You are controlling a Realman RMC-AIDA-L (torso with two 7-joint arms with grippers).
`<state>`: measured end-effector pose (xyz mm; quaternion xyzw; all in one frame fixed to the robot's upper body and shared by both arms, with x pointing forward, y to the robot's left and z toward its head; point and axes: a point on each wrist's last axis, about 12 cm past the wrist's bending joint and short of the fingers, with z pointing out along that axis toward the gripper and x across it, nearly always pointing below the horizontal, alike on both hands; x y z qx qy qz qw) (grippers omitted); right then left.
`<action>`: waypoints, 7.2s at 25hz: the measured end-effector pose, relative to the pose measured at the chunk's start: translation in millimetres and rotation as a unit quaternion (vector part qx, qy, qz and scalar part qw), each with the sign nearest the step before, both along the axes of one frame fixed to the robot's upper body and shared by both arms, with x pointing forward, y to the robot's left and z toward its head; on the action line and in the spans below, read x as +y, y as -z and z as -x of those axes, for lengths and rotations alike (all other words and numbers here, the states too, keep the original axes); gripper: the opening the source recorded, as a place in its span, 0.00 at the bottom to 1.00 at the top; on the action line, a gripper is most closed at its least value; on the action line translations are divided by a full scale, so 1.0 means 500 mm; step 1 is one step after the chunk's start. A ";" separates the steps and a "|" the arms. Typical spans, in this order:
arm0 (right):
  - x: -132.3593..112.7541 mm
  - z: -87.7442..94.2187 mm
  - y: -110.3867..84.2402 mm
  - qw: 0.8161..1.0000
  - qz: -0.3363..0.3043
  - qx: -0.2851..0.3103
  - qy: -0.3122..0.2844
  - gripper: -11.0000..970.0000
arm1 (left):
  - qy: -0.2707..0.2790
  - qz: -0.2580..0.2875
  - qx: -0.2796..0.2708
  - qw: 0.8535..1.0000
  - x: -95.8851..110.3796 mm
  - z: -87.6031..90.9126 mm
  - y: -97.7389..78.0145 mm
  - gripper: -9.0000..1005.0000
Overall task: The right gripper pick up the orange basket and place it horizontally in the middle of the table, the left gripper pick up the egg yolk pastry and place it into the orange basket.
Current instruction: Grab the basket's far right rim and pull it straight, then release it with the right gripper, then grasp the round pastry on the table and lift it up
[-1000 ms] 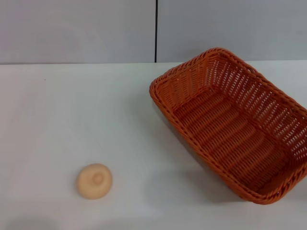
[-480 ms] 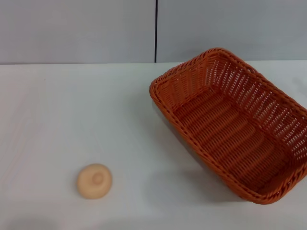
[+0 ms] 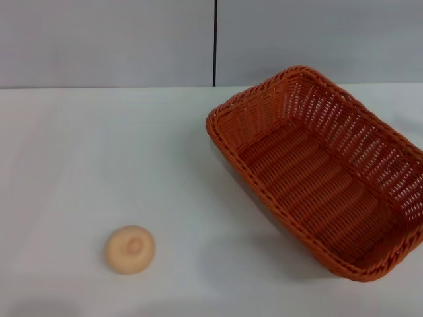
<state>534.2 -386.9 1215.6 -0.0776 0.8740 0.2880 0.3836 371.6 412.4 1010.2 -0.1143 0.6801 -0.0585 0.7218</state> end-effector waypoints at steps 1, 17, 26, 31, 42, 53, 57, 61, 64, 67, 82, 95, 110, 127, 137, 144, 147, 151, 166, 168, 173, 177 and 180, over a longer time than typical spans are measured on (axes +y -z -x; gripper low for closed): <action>0.001 -0.007 -0.009 1.000 0.009 0.018 -0.008 0.80 | 0.000 0.000 0.000 1.000 0.000 0.000 0.000 0.82; 0.072 -0.088 0.053 0.983 0.087 0.148 -0.058 0.77 | 0.001 -0.001 -0.001 1.000 0.001 -0.002 -0.001 0.82; 0.102 -0.117 0.132 0.985 0.065 0.146 -0.069 0.76 | 0.002 -0.005 -0.003 1.000 0.003 -0.006 -0.004 0.82; 0.119 -0.124 0.152 0.987 0.057 0.129 -0.072 0.75 | 0.003 -0.005 -0.004 1.000 0.003 -0.008 -0.005 0.82; 0.141 -0.134 0.175 0.988 0.040 0.127 -0.079 0.73 | 0.002 -0.004 -0.003 1.000 0.003 -0.006 -0.004 0.82; 0.144 -0.135 0.177 0.987 0.041 0.129 -0.082 0.72 | 0.001 -0.006 -0.002 1.000 0.005 -0.004 -0.004 0.82; 0.144 -0.135 0.177 0.987 0.042 0.128 -0.082 0.59 | 0.000 -0.006 -0.001 1.000 0.006 -0.002 -0.004 0.82; 0.144 -0.136 0.176 0.988 0.042 0.126 -0.082 0.36 | 0.000 -0.006 -0.001 1.000 0.006 -0.002 -0.004 0.82; 0.144 -0.136 0.175 0.988 0.042 0.126 -0.082 0.23 | 0.000 -0.006 -0.001 1.000 0.006 -0.002 -0.004 0.82; 0.147 -0.136 0.173 0.987 0.045 0.126 -0.089 0.20 | -0.002 -0.006 -0.001 1.000 0.007 0.001 -0.004 0.82; 0.245 -0.181 0.049 0.952 0.153 0.015 -0.264 0.18 | -0.008 -0.015 0.000 1.000 0.018 0.028 -0.006 0.82; 0.392 -0.203 0.009 0.860 0.259 -0.069 -0.435 0.18 | -0.016 -0.028 -0.001 0.999 0.025 0.103 -0.011 0.82; 0.462 -0.193 0.015 0.777 0.303 -0.168 -0.526 0.18 | -0.028 -0.015 -0.005 0.999 0.018 0.154 -0.009 0.82; 0.508 -0.179 0.075 0.715 0.373 -0.180 -0.563 0.19 | -0.024 -0.016 -0.017 0.999 0.015 0.156 -0.014 0.81; 0.514 -0.184 0.098 0.707 0.402 -0.206 -0.544 0.20 | -0.023 -0.010 -0.018 1.000 0.010 0.154 -0.012 0.81; 0.506 -0.182 0.103 0.712 0.400 -0.222 -0.534 0.40 | -0.018 -0.009 -0.021 1.000 0.007 0.153 -0.013 0.81; 0.506 -0.171 0.090 0.719 0.385 -0.244 -0.524 0.40 | -0.016 -0.009 -0.025 1.000 0.006 0.153 -0.015 0.81; 0.488 -0.137 0.058 0.753 0.328 -0.294 -0.489 0.40 | 0.025 -0.017 -0.014 0.999 0.011 0.147 -0.021 0.81; 0.248 0.044 0.099 0.880 0.004 -0.419 -0.226 0.40 | 0.237 -0.092 0.118 0.960 0.067 0.089 -0.101 0.81; 0.214 0.067 0.121 0.878 -0.029 -0.443 -0.178 0.40 | 0.254 -0.109 0.137 0.951 0.071 0.083 -0.110 0.81; 0.134 0.129 0.168 0.869 -0.095 -0.477 -0.087 0.40 | 0.284 -0.127 0.175 0.934 0.075 0.078 -0.121 0.81; 0.097 0.159 0.193 0.869 -0.123 -0.476 -0.050 0.40 | 0.325 -0.127 0.203 0.915 0.067 0.072 -0.126 0.81; 0.089 0.170 0.204 0.867 -0.139 -0.477 -0.036 0.40 | 0.354 -0.122 0.204 0.905 0.051 0.056 -0.123 0.81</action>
